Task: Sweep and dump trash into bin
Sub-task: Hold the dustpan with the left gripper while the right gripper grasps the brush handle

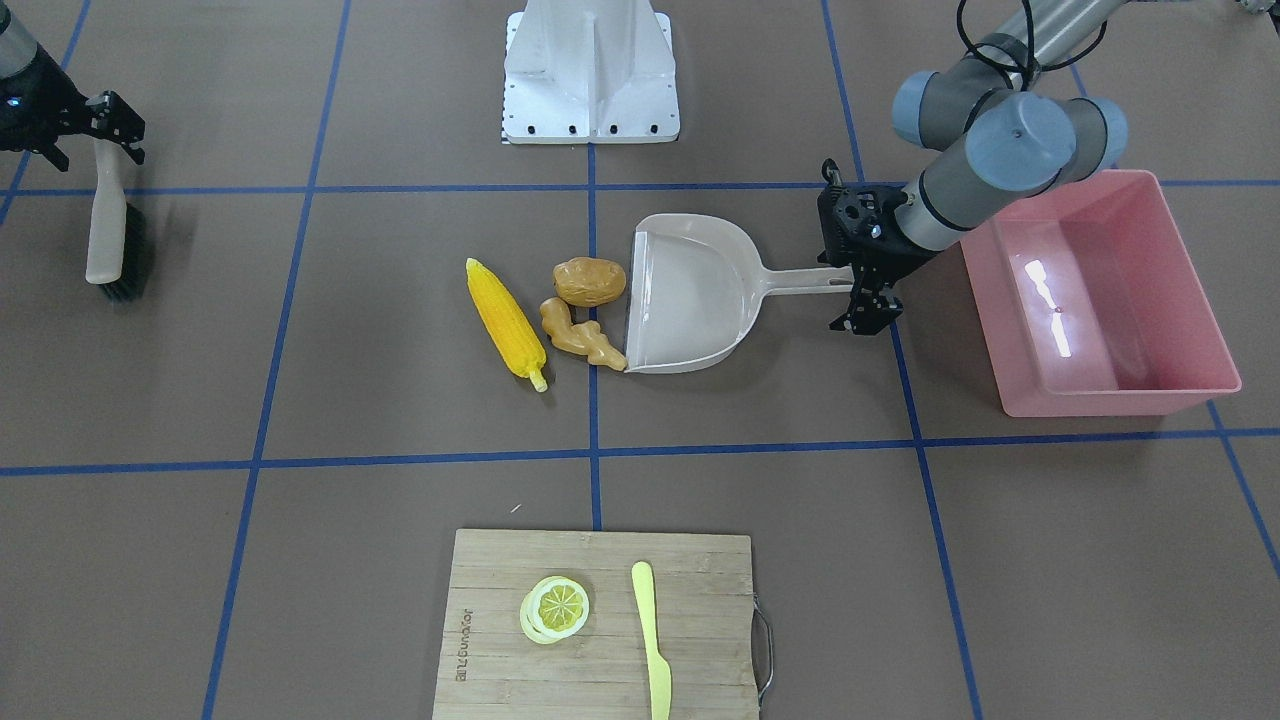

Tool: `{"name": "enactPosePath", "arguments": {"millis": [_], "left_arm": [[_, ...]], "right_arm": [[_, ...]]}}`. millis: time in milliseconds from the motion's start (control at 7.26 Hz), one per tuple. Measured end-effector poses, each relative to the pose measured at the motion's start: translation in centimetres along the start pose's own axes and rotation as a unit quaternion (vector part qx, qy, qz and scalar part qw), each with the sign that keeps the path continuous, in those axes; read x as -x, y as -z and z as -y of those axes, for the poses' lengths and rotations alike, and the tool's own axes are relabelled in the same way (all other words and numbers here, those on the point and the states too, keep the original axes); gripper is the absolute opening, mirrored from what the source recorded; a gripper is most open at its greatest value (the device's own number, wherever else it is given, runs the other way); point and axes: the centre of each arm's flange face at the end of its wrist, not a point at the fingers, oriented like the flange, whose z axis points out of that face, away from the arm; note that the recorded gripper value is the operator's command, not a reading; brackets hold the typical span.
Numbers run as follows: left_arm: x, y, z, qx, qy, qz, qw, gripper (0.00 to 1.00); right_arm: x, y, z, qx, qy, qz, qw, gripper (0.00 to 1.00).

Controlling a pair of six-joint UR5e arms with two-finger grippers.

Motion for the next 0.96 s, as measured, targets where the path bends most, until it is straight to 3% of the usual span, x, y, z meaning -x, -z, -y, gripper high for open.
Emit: {"name": "enactPosePath", "arguments": {"millis": [413,689,827,965], "left_arm": [[-0.3,-0.3,0.2,-0.001,-0.003,-0.004,1.0000,0.99],[-0.4,-0.3,0.4,-0.002,-0.004,-0.005,1.0000,0.99],[-0.5,-0.3,0.4,-0.003,-0.005,-0.005,1.0000,0.99],[-0.6,-0.1,0.5,-0.004,-0.006,-0.005,1.0000,0.99]], "right_arm": [[0.4,-0.9,0.0,-0.020,0.006,0.000,0.9998,0.99],[0.8,-1.2,-0.2,-0.023,0.001,0.003,0.9997,0.51],[0.8,-1.3,-0.3,-0.020,0.001,0.004,0.9998,0.42],[0.7,-1.5,-0.5,-0.016,0.001,0.003,0.9999,0.42]]}}
